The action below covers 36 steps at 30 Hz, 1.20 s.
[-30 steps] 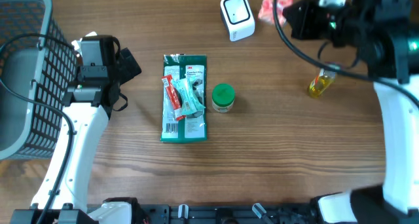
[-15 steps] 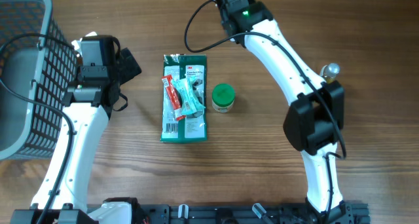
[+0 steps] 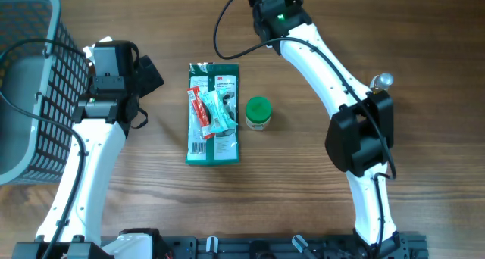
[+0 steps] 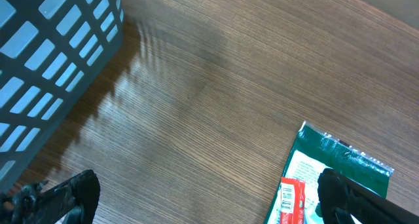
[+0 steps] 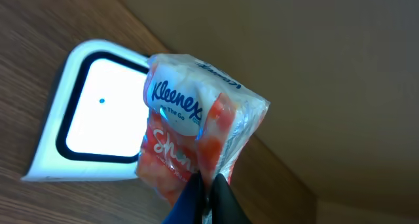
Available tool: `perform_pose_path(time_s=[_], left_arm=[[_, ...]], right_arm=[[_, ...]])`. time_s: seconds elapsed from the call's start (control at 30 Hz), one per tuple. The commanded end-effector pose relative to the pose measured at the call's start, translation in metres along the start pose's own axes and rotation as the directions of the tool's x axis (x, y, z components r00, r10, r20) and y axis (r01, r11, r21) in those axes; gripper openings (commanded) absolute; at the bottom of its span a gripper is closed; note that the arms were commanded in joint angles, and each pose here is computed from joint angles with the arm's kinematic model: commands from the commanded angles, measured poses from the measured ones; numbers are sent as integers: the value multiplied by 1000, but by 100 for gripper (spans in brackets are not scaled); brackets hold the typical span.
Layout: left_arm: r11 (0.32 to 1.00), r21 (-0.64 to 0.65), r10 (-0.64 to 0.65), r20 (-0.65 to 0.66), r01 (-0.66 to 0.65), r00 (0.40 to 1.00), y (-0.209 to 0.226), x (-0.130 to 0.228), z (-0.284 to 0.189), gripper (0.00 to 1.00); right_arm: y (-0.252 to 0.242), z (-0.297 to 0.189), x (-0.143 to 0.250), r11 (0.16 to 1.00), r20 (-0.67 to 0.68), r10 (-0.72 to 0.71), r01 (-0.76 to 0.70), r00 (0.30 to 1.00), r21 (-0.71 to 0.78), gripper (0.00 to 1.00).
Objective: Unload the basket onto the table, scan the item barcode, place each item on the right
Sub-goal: 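Raise the Kleenex pack to the scanner window with the right gripper, then place the Kleenex pack on the table right side and release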
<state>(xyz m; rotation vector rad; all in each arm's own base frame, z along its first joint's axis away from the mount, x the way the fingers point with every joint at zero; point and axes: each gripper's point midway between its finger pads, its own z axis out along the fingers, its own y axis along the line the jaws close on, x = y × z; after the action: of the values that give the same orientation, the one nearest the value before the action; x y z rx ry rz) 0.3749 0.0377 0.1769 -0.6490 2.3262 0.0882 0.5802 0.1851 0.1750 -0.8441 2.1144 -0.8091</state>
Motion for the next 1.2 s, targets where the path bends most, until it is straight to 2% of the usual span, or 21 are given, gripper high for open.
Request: perform_pose_path(time_s=[0.0,0.57,0.67,0.8,0.87,0.93,1.0,1.07,1.13,1.17], left_arm=[[1000,-11,-3,11,3,1000,2,-4,0,100],[1000,-11,-4,11,4,1000,2,-4,0,100],[1000,-11,-3,12,3,1000,2,-4,0,100],[1000,-11,-3,11,3,1000,2,-4,0,100],[1000,-11,-3,12,3,1000,2,-4,0,100],[1000,-11,-3,11,3,1000,2,-4,0,100],[1000,-11,-3,12,3,1000,2,-4,0,100],[1000,-11,-3,12,3,1000,2,-4,0,100],[1000,-11,-3,11,3,1000,2,-4,0,100],[1000,-11,-3,11,3,1000,2,-4,0,100]], right_arm=[[21,23,17,996,-80,-85,86,993,15,4],[44,32,26,992,-91,-122,117,988,-52,4],[38,28,23,998,-85,-51,48,995,-39,4],[-23,-26,0,991,8,134,-134,991,0,4],[-57,-74,-1,976,50,216,-214,975,-40,4],[-70,-116,9,954,49,274,-265,960,-141,4],[-69,-157,34,895,-15,342,-331,940,-299,4],[-54,-180,72,833,-159,332,-368,930,-413,5],[-40,-186,114,803,-341,290,-421,894,-421,5],[-33,-186,136,791,-436,281,-464,855,-400,5]])
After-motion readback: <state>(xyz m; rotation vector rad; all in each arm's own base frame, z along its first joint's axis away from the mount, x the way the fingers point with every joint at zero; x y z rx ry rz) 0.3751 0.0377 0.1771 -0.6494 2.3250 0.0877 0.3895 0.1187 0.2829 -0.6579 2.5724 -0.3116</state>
